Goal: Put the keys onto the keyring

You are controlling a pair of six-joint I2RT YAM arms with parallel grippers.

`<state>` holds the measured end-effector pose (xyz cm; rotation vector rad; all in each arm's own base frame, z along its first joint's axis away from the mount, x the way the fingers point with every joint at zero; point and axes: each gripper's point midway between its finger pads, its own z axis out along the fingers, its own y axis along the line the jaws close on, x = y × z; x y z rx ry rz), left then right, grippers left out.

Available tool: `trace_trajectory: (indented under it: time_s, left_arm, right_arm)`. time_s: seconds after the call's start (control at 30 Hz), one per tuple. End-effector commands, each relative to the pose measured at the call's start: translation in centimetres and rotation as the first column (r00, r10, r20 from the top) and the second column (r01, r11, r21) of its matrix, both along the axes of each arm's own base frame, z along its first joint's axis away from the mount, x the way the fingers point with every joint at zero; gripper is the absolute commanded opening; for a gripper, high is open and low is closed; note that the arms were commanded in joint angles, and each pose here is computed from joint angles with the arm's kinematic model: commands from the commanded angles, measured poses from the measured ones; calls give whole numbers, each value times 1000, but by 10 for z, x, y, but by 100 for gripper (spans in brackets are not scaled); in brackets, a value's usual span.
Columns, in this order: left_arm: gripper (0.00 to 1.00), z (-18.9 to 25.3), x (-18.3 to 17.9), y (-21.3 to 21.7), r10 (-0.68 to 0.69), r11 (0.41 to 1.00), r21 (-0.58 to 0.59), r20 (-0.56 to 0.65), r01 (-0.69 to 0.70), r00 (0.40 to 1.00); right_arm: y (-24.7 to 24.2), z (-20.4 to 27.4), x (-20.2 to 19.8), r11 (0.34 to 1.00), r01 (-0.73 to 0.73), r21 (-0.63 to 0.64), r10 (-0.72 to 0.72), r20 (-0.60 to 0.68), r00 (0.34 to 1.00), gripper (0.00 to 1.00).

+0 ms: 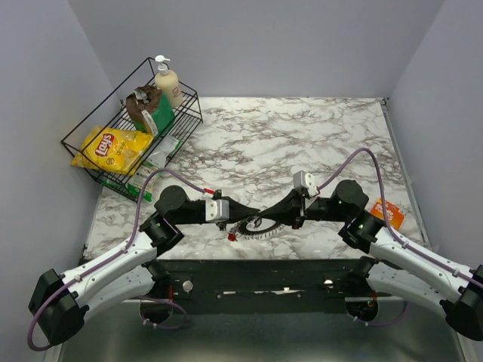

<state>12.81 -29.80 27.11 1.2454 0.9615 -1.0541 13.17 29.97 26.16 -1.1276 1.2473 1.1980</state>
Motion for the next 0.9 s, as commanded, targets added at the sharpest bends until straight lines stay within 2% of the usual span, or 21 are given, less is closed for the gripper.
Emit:
trace_trajectory:
  time_s: [0.0,0.17,0.23,0.27,0.33,0.37,0.5,0.67,0.87]
  left_arm:
    - [0,29,-9,-3,-47,997,-58,66,51,997]
    - [0,33,-8,-1,-35,998,-45,77,39,996]
    - [6,26,-5,0,-23,1000,-10,64,23,998]
    - [13,31,-4,1,-15,1000,-8,91,16,996]
    - [23,22,-2,3,1,999,46,71,-5,997]
    - [34,28,-2,5,8,999,50,83,-12,997]
    - [55,27,2,12,34,991,125,111,-48,993]
    - [64,29,8,23,81,966,236,105,-104,991]
    - [66,28,14,29,100,911,400,32,-104,994]
  right_arm:
    - [2,15,-1,1000,-4,25,4,12,1000,1]
    - [1,18,1,1000,9,27,-10,17,1000,1]
    - [1,19,3,1000,24,21,-24,19,1000,1]
    - [1,21,3,1000,22,21,-23,25,999,1]
    - [0,21,6,999,42,12,-43,20,999,1]
    - [0,22,7,999,46,9,-46,22,999,1]
    - [0,26,8,999,43,-2,-43,27,999,1]
    - [2,24,9,999,41,-27,-41,21,999,1]
    - [0,23,17,995,70,-75,-66,54,996,1]
